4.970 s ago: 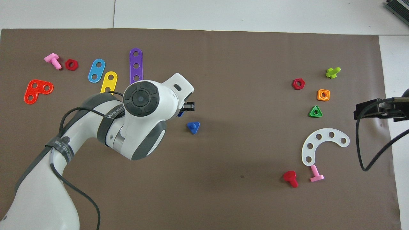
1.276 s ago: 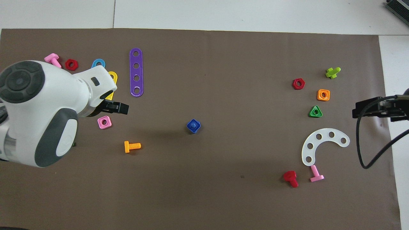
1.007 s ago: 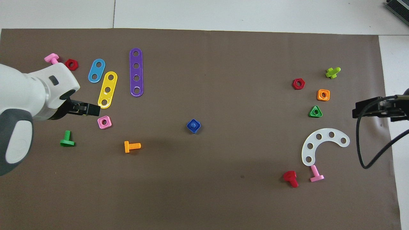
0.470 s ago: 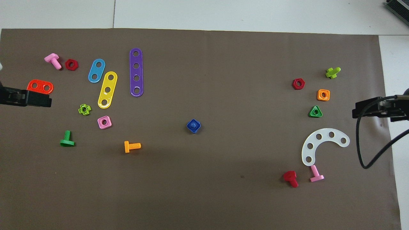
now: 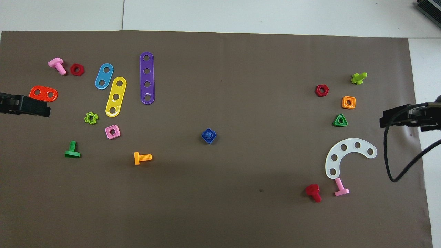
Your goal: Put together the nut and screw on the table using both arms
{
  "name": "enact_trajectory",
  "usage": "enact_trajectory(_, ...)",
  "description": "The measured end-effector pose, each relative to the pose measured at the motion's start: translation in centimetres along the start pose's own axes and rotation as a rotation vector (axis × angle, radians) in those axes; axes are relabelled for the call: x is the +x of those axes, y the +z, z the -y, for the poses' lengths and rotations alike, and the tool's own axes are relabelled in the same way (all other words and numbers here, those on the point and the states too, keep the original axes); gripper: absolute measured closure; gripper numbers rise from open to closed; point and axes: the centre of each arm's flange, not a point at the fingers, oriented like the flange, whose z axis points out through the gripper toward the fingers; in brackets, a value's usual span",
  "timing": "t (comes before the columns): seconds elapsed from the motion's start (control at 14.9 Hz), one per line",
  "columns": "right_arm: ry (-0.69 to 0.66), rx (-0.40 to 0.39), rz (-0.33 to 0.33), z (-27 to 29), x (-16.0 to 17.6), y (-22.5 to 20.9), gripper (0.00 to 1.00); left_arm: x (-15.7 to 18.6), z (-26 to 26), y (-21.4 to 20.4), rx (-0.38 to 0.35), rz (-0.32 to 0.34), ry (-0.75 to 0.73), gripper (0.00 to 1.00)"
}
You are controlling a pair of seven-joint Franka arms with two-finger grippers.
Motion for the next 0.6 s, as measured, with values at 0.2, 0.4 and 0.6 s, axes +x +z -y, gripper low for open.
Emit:
enact_trajectory(0.2, 0.000, 0.000, 0.000, 0.00, 0.00, 0.01, 0.00, -0.14, -0.01, 0.19, -0.001, 0.015, 0.000, 0.00)
enact_trajectory(0.4, 0.000, 0.000, 0.001, 0.00, 0.00, 0.03, 0.00, -0.27, 0.03, 0.29, -0.003, 0.026, -0.002, 0.00)
enact_trajectory(0.6, 0.000, 0.000, 0.000, -0.01, 0.00, 0.02, 0.00, -0.29, 0.04, 0.32, -0.003, 0.027, -0.002, 0.00)
